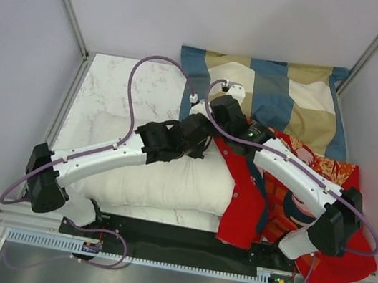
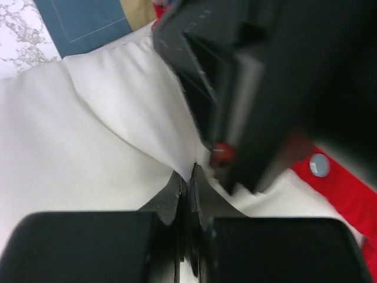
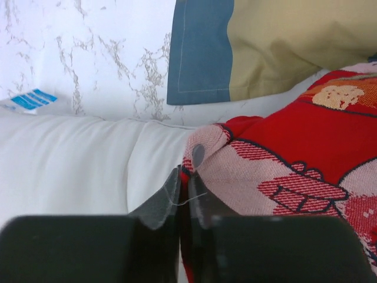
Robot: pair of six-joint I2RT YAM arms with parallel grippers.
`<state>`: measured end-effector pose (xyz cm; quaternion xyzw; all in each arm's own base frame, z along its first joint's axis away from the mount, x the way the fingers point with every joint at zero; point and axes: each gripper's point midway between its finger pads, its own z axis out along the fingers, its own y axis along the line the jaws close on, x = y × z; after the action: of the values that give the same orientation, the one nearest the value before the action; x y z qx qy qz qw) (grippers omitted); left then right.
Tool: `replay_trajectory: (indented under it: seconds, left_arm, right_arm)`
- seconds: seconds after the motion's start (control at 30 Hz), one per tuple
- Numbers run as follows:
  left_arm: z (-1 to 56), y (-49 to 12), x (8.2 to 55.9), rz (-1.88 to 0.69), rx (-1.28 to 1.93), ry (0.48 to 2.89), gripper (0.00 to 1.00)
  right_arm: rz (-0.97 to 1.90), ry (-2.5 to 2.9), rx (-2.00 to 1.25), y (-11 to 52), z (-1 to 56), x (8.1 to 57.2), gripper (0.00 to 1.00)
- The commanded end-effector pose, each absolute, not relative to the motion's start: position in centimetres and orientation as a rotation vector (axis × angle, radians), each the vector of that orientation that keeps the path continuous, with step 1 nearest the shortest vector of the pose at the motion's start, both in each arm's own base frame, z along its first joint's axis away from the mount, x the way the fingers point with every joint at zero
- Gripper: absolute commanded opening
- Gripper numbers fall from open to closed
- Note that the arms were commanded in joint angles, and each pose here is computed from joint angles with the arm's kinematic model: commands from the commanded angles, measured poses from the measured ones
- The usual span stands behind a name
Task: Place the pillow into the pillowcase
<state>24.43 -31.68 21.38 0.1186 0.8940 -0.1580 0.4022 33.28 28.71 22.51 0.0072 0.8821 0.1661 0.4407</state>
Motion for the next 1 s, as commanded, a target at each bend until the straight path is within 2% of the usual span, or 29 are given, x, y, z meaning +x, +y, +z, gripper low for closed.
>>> replay_trajectory:
  seconds: [0.0, 0.07, 0.1, 0.13, 0.17, 0.27, 0.3, 0.5, 0.57, 0.63, 0.83, 0.93, 0.97]
  left_arm:
    - [26.2, -33.0, 25.3, -0.587, 0.206, 2.188, 0.02]
    - [25.8, -30.9, 25.9, -0.585, 0.175, 2.206, 0.05]
    - [24.5, -29.8, 25.6, -0.562, 0.18, 2.233, 0.08]
    - [24.2, -29.2, 25.5, -0.561, 0.185, 2.239, 0.14]
    - [24.8, -28.3, 25.2, -0.584, 0.188, 2.228, 0.33]
    - [24.3, -25.7, 24.4, -0.523, 0.181, 2.238, 0.71]
    - [24.2, -25.0, 24.2, -0.5, 0.179, 2.243, 0.74]
    - [23.5, -19.1, 23.0, -0.316, 0.101, 2.301, 0.85]
    - [21.7, -15.6, 23.1, -0.195, 0.011, 2.353, 0.89]
    - [21.0, -13.7, 23.0, -0.184, -0.049, 2.355, 0.91]
    - [16.7, -12.0, 23.2, -0.159, -0.112, 2.418, 0.92]
    - [15.1, -12.6, 23.5, -0.163, -0.108, 2.458, 0.89]
    - [14.4, -12.8, 23.4, -0.17, -0.098, 2.47, 0.86]
  right_arm:
    - [0.573, 2.02, 0.075, 30.7, 29.3, 33.6, 0.17]
    - [0.532, 2.012, 0.072, 29.2, 29.6, 33.2, 0.34]
    - [0.514, 2.008, 0.066, 28.5, 29.8, 33.0, 0.51]
    - [0.483, 2.019, 0.064, 27.7, 29.6, 32.8, 0.53]
    - [0.474, 2.012, 0.062, 26.8, 30.0, 32.1, 0.54]
    - [0.449, 2.029, 0.032, 25.0, 30.0, 30.4, 0.56]
    - [0.446, 2.033, 0.026, 24.5, 30.0, 30.0, 0.57]
    - [0.398, 2.075, -0.055, 20.8, 29.3, 26.0, 0.65]
    - [0.339, 2.127, -0.071, 19.3, 28.0, 24.8, 0.66]
    - [0.274, 2.174, -0.081, 18.1, 26.5, 24.1, 0.66]
    - [0.253, 2.245, -0.152, 18.7, 22.7, 23.3, 0.66]
    - [0.219, 2.268, -0.171, 18.8, 21.2, 23.2, 0.66]
    - [0.198, 2.279, -0.181, 18.7, 20.6, 23.1, 0.65]
